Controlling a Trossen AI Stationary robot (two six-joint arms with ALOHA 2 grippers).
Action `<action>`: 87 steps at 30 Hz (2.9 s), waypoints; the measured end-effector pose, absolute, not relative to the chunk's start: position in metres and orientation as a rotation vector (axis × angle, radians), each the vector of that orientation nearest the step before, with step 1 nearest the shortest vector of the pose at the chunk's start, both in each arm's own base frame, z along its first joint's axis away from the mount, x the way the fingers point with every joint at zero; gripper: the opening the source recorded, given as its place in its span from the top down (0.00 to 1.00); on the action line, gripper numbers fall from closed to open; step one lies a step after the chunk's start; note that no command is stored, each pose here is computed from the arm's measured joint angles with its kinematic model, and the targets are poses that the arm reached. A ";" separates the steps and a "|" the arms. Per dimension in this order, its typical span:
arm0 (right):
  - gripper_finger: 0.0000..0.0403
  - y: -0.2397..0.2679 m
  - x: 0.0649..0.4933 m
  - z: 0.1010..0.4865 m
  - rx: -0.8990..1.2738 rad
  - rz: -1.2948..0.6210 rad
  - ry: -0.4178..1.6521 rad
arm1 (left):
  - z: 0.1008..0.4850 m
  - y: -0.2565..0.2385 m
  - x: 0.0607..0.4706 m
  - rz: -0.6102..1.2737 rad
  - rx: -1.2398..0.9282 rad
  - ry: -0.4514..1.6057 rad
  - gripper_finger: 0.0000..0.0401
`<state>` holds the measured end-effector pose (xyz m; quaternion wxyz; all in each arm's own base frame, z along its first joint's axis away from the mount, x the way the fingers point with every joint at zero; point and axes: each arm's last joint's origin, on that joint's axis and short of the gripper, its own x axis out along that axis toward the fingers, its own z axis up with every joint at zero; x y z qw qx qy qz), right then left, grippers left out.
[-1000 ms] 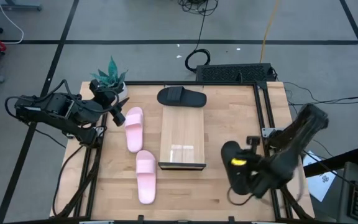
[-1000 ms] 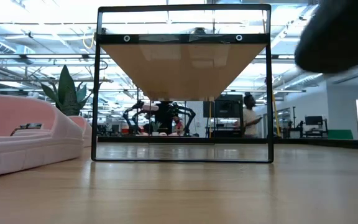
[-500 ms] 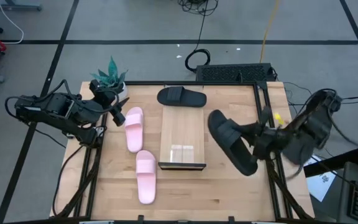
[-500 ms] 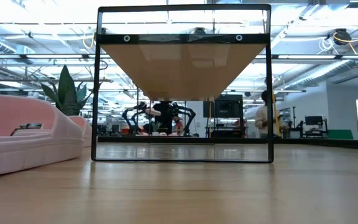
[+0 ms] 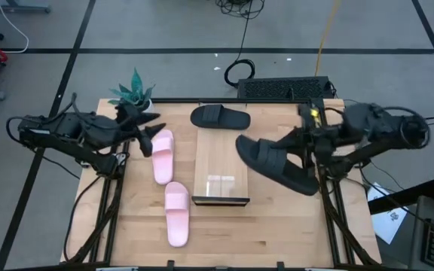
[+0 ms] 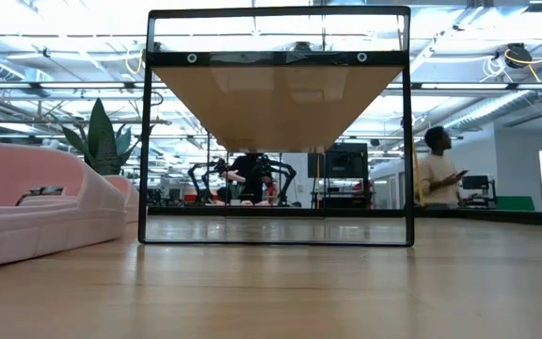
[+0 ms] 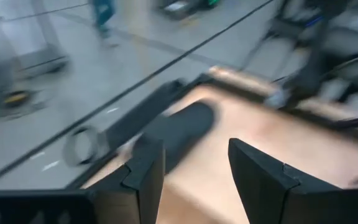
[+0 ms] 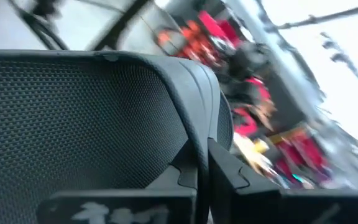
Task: Pick and place slides into the shelf
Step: Put the black slide slipper on the shelf
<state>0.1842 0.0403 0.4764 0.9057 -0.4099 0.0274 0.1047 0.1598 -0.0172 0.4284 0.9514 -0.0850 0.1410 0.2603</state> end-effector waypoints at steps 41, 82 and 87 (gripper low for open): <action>1.00 0.001 0.339 0.383 -1.440 0.158 0.454 | 0.419 0.017 0.194 0.248 -0.718 0.371 0.55; 1.00 0.047 0.325 0.392 -1.503 0.137 0.435 | 0.384 0.063 0.250 0.135 -1.150 0.550 0.56; 1.00 0.047 0.326 0.393 -1.500 0.126 0.422 | 0.381 0.064 0.255 0.126 -1.136 0.566 0.68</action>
